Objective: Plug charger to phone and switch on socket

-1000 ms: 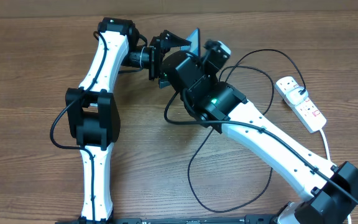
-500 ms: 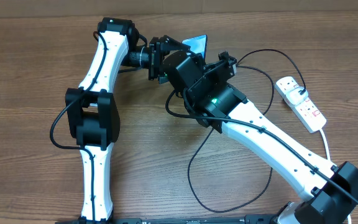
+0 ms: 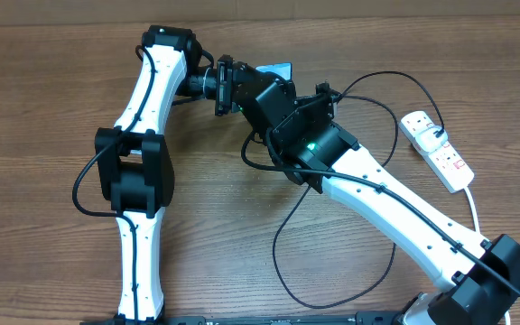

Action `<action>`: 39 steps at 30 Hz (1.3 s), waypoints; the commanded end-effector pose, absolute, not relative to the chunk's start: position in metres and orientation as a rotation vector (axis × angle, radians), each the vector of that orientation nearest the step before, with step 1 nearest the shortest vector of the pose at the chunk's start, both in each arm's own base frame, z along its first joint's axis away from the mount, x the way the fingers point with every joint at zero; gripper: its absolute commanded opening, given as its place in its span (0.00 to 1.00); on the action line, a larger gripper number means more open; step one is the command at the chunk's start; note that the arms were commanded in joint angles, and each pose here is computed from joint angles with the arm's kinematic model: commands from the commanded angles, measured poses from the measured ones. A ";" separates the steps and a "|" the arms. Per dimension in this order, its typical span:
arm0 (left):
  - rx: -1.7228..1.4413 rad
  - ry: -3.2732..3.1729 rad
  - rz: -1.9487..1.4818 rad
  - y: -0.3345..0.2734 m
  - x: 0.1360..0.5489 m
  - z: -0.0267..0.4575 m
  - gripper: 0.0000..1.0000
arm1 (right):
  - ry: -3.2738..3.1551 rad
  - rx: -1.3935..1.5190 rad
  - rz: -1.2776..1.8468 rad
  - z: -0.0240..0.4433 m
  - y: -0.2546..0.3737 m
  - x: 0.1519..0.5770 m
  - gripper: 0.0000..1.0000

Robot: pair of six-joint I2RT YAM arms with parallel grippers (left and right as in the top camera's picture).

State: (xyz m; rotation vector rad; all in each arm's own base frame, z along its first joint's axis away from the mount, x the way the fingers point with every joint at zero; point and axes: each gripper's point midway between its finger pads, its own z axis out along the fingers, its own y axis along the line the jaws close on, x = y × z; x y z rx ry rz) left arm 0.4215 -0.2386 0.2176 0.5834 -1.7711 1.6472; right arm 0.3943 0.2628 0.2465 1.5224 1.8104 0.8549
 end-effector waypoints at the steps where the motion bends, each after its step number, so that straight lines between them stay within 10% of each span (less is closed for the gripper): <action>1: 0.592 -1.750 1.662 -0.237 0.425 0.221 0.33 | 1.738 1.542 0.940 0.275 0.258 0.394 0.08; 39: 0.632 -1.720 1.626 -0.237 0.425 0.221 0.04 | 1.753 1.540 0.963 0.276 0.262 0.393 0.12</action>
